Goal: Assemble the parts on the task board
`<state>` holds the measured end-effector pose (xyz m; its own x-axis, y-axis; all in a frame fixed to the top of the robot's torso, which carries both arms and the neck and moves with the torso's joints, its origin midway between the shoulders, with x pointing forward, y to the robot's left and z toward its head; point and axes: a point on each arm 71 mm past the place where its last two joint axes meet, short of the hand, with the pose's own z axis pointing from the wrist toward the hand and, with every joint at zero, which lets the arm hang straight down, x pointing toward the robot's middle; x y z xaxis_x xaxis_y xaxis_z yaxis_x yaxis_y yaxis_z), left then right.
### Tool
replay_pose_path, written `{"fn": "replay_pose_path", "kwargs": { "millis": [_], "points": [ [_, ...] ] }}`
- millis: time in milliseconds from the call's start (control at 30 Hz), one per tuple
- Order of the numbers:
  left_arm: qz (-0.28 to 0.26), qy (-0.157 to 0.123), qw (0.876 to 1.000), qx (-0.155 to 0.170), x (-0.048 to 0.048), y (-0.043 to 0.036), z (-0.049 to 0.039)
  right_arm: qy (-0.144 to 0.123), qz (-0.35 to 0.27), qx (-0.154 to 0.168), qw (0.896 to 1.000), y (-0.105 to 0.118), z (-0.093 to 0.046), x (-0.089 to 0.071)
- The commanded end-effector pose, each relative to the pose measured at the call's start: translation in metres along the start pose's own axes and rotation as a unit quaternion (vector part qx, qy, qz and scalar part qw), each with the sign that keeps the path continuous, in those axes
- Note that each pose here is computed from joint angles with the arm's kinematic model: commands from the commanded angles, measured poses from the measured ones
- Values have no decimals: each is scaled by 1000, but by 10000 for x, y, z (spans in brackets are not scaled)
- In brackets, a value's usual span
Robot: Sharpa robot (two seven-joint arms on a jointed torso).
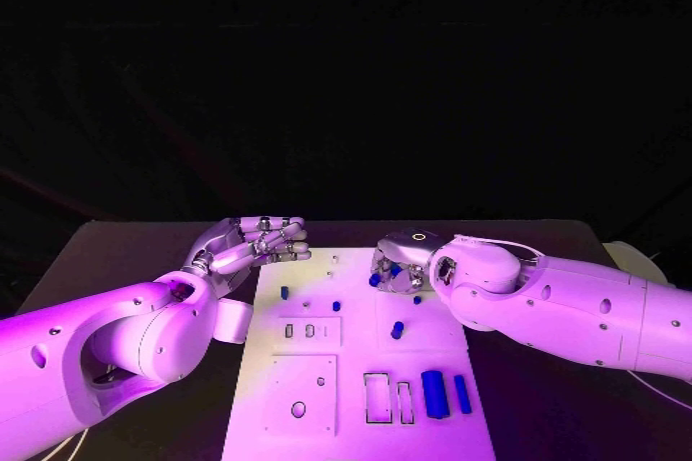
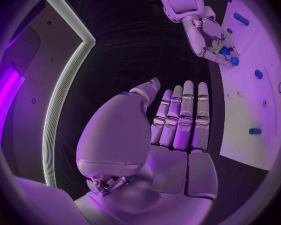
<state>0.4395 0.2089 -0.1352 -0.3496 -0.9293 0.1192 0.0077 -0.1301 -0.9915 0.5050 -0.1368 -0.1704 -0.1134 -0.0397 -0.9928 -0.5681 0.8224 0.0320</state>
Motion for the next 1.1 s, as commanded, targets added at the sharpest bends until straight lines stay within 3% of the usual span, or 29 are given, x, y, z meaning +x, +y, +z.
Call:
{"fn": "replay_pose_path", "kwargs": {
  "millis": [33,1100],
  "points": [
    [-5,10,1000,2,18,-13,3,-2,-3,-1,1000,12,-8,12],
    [-3,7,1000,0,-7,-13,1,-6,4,-10,1000,57,-13,0]
  ]
}}
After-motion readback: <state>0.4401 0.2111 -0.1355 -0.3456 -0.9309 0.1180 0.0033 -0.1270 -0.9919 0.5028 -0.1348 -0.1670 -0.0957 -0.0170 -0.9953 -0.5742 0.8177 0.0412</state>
